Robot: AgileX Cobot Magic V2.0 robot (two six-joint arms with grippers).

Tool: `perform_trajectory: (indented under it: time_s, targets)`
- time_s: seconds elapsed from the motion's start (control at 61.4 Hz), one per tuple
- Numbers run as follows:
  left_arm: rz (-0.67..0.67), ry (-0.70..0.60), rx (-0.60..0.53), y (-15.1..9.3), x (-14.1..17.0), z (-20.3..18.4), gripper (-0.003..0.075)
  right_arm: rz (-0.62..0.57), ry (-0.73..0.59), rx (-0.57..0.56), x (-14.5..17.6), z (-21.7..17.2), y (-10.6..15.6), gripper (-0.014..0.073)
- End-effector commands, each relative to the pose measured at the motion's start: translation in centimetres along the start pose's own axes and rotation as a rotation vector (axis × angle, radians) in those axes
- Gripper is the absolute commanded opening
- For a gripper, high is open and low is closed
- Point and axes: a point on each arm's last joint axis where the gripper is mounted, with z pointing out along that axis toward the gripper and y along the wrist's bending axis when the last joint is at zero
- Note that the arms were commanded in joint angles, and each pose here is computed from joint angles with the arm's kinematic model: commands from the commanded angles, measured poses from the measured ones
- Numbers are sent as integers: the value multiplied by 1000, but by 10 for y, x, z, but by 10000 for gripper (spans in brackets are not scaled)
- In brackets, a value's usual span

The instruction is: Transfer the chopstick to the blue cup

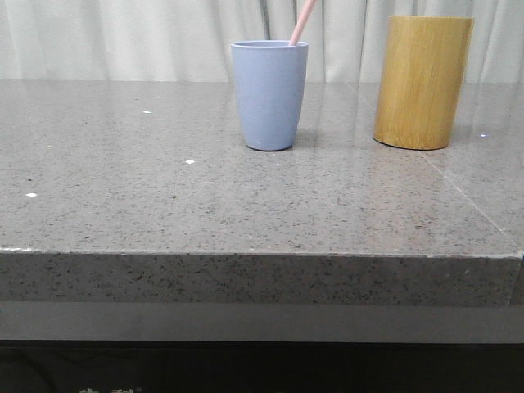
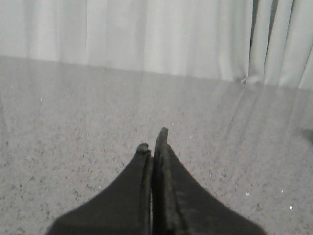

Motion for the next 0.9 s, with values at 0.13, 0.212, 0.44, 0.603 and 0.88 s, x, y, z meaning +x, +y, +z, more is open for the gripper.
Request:
perform_trajectory:
  time_s: [0.13,0.212,0.44,0.603,0.88]
  targets:
    - [-9,-95,-6,1,-5,-2,-19,-1,-89,13,-12,-3,-1,-118]
    - [-9,-95,-4,1,-5,-2,-19,-1,-90,13,-12,-3,-1,-118]
    - [-9,-100,-5,1,-6,-2,-19,-1,-90,13,-12,-3,-1,-118]
    - [-16,-101,-1,1,-6,-2,-19,-1,-90,13,-12,-3,-1,-118]
    - [-19,-101,0,0,-6,-2,-19,-1,-90,13,-12,-3,-1,-118]
